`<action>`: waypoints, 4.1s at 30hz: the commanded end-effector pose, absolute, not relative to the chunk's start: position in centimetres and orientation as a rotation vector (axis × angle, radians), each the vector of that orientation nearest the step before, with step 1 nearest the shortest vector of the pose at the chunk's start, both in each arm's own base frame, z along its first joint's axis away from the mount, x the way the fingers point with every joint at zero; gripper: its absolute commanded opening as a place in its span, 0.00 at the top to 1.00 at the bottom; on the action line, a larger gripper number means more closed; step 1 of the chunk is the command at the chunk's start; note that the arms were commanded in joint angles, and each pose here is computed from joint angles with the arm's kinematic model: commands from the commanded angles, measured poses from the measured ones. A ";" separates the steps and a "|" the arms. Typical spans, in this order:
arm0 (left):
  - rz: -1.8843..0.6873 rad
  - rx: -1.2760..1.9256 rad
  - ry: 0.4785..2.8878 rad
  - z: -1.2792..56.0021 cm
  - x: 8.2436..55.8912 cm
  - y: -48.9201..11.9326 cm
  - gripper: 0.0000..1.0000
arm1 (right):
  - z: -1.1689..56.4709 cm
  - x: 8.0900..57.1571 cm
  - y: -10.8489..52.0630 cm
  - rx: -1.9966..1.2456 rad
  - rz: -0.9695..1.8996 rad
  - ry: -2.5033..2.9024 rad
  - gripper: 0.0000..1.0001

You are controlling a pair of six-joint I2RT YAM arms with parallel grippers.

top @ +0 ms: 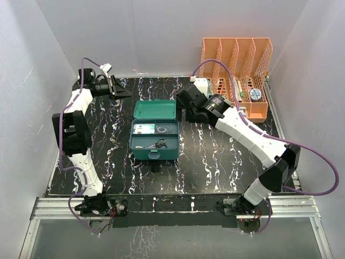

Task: Organize the medicine kit

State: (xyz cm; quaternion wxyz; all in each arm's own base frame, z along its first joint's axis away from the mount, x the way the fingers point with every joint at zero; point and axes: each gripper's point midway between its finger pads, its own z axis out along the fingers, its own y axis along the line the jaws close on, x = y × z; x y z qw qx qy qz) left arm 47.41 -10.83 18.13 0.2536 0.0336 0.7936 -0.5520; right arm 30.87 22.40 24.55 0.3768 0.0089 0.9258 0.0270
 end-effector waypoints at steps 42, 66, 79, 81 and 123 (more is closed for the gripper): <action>-1.288 0.099 2.283 20.7 47.2 -7.5 0.57 | 13.2 48.2 27.5 -0.061 0.259 2.537 0.84; -1.267 -0.102 2.521 5.1 50.2 -6.0 0.58 | 20.7 47.1 27.2 -0.042 0.334 2.275 1.00; -1.530 0.074 2.362 8.6 52.9 -13.6 0.57 | 21.3 45.9 27.4 -0.067 0.334 2.231 1.00; -1.567 0.110 2.354 9.0 52.3 -14.9 0.58 | 21.4 45.8 27.3 -0.067 0.330 2.228 1.00; -1.805 0.688 2.030 25.1 44.2 -17.2 0.69 | 28.8 41.3 25.3 -0.018 0.295 2.045 0.02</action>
